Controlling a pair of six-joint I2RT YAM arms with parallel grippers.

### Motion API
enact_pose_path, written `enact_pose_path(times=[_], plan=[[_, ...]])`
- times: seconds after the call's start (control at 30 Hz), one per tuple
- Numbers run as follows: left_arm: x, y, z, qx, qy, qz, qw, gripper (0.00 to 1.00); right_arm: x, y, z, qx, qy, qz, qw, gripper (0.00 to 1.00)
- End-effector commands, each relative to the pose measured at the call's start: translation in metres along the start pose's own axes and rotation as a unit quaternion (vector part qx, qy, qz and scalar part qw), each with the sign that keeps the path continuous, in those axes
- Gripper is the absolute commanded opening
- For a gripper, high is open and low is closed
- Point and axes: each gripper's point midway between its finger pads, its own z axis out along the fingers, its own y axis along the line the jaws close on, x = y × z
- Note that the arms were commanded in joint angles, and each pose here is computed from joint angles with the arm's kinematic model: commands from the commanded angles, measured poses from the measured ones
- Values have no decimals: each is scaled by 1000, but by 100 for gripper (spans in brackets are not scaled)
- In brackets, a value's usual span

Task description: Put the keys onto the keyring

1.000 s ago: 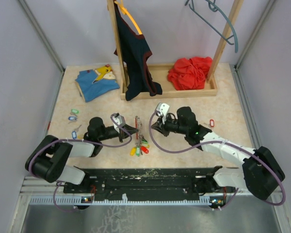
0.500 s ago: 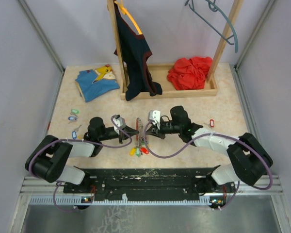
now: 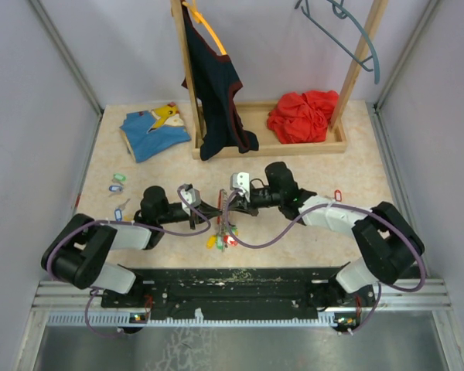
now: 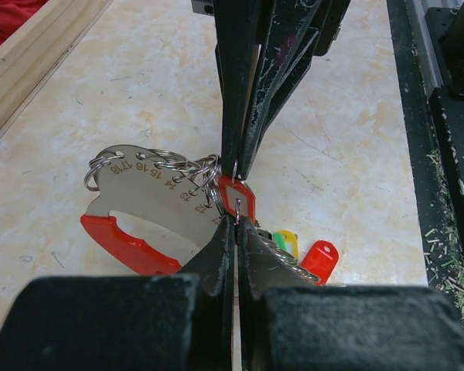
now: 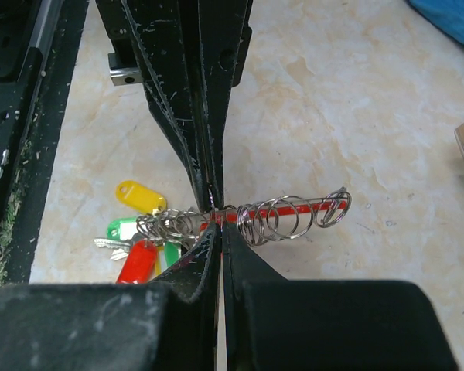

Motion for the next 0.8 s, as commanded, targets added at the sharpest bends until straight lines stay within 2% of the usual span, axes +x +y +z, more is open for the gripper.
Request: enact_pose_path(times=[0.0, 0.77], plan=[[-8, -1, 3, 19, -13, 19, 1000, 0, -21, -8, 5, -11, -23, -36, 999, 0], [-11, -6, 3, 29, -20, 20, 999, 0, -24, 1, 7, -42, -30, -37, 998, 0]])
